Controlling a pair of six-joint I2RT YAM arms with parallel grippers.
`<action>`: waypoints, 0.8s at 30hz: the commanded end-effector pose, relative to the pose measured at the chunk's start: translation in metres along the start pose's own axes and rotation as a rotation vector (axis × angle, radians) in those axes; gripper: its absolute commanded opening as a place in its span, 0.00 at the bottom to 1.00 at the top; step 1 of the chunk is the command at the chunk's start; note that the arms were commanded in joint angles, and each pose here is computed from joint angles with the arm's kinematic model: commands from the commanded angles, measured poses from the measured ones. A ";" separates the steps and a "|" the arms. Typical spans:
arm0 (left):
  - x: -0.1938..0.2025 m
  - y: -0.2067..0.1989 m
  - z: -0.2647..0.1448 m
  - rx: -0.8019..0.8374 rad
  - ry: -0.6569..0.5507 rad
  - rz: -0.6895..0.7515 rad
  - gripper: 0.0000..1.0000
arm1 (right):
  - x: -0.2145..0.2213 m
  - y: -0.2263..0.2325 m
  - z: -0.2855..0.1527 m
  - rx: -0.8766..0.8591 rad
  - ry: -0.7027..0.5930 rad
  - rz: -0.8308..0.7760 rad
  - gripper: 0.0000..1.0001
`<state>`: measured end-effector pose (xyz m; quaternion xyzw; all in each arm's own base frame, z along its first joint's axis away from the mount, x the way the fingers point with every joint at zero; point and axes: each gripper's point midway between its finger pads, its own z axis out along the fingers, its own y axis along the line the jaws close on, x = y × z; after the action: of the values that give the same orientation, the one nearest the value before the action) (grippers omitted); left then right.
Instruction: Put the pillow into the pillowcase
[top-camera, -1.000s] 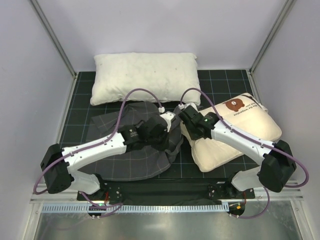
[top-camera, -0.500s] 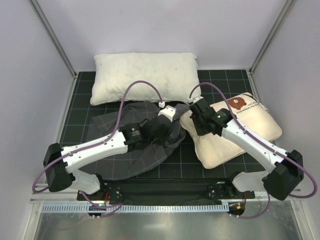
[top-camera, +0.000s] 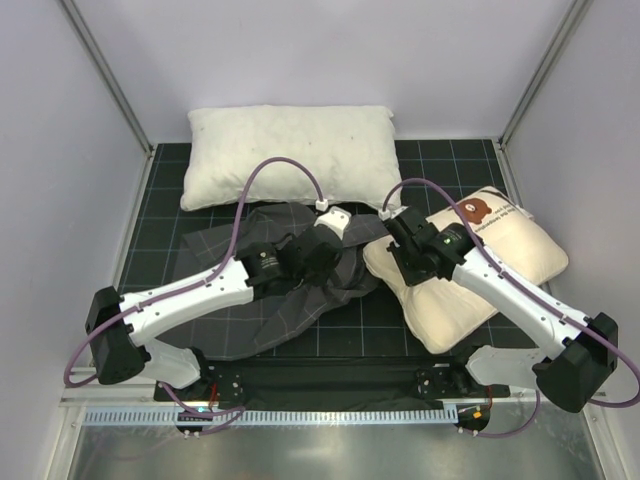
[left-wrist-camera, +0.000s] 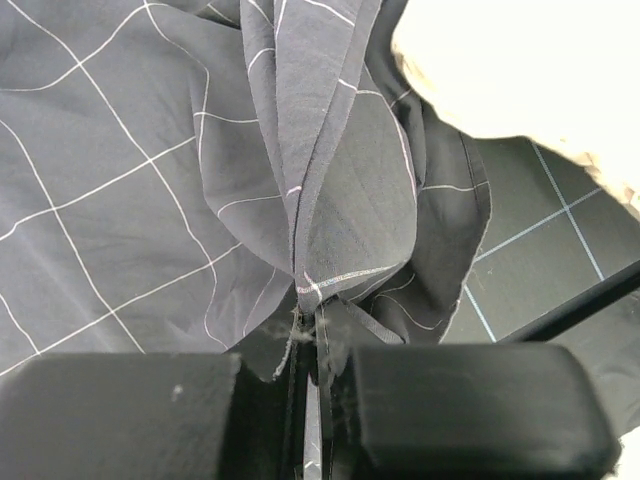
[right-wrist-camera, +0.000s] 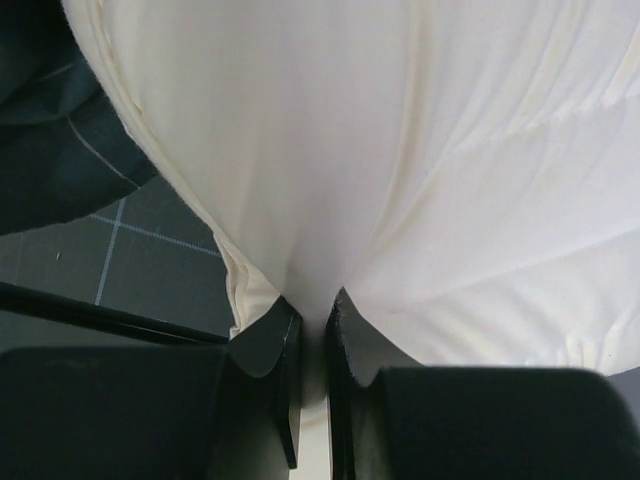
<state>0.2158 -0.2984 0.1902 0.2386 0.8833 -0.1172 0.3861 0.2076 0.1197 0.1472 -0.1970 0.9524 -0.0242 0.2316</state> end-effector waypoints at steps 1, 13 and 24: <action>-0.020 -0.003 -0.015 0.038 -0.060 -0.006 0.07 | -0.008 0.021 -0.008 -0.103 -0.030 -0.056 0.04; -0.004 -0.034 0.003 0.133 0.028 -0.003 0.07 | -0.036 0.019 -0.061 -0.086 -0.184 -0.064 0.04; -0.017 -0.022 0.003 0.074 -0.027 -0.084 0.11 | -0.013 0.037 -0.042 -0.196 -0.102 -0.086 0.04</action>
<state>0.2019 -0.3209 0.1695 0.2491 0.8950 -0.1443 0.3407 0.1910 0.1473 0.1921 -0.2466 0.9319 0.0417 0.2627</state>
